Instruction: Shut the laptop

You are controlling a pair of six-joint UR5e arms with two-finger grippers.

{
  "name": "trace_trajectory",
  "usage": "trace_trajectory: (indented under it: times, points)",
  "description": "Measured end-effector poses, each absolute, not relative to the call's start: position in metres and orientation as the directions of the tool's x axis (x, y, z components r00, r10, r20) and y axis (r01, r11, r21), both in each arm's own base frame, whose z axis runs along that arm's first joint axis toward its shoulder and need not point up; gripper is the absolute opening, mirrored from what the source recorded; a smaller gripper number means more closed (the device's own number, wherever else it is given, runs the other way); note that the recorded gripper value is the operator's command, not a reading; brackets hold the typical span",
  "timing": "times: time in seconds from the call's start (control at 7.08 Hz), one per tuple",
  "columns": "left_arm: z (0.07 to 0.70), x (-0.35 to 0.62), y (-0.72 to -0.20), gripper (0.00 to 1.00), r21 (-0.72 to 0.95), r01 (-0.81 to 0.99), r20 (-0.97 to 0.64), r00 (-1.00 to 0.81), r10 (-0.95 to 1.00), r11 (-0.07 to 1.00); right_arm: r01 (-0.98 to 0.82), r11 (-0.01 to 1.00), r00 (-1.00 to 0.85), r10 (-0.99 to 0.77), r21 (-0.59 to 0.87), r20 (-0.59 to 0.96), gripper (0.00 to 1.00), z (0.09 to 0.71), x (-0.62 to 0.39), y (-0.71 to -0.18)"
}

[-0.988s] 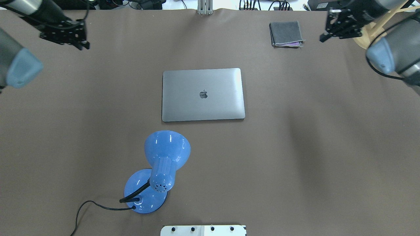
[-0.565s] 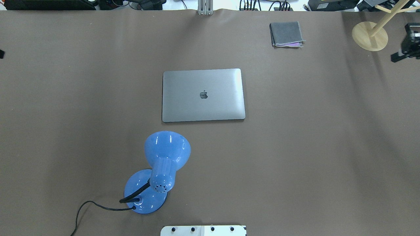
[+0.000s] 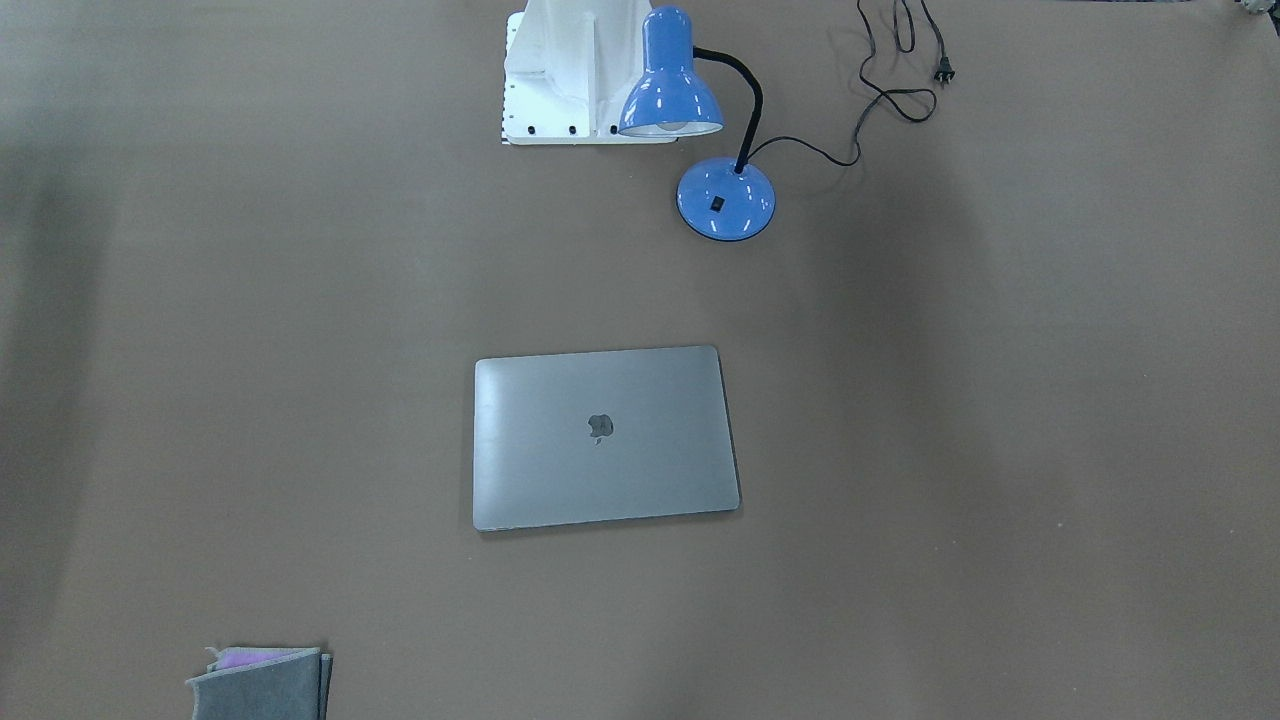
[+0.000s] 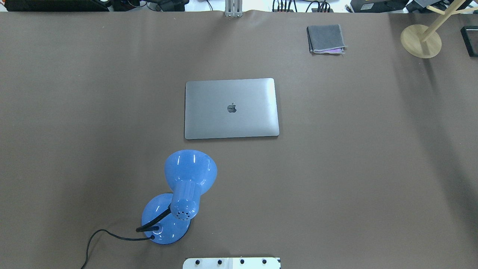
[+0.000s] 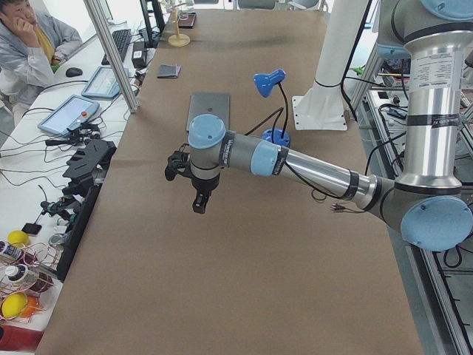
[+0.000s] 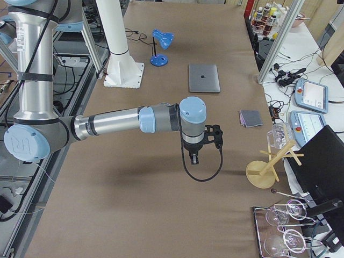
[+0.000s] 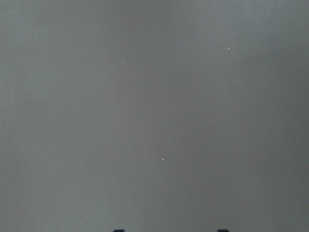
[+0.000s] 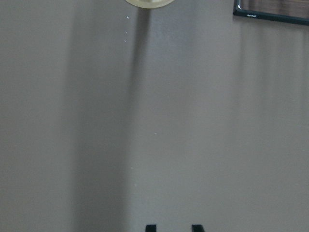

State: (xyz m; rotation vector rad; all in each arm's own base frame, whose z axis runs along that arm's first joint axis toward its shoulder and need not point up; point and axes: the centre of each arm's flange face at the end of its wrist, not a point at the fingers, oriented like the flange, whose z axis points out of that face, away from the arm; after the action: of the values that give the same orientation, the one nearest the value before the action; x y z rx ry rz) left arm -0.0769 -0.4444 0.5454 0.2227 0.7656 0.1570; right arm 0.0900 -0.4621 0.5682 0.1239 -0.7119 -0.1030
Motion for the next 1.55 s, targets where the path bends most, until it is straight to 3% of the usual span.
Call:
trace_trajectory:
  times: [0.85, 1.55]
  points:
    - [0.585, -0.097, -0.406, 0.98, 0.156, -0.038, -0.681, 0.719, 0.136, 0.987, 0.131, 0.985, 0.77, -0.173, 0.114, 0.614, 1.0, 0.577, 0.112, -0.458]
    - [0.584, -0.097, -0.412, 0.98, 0.123, -0.029, -0.69, 0.716, 0.106, 0.992, 0.125, 0.987, 0.75, -0.161, 0.102, 0.641, 1.0, 0.585, 0.109, -0.456]
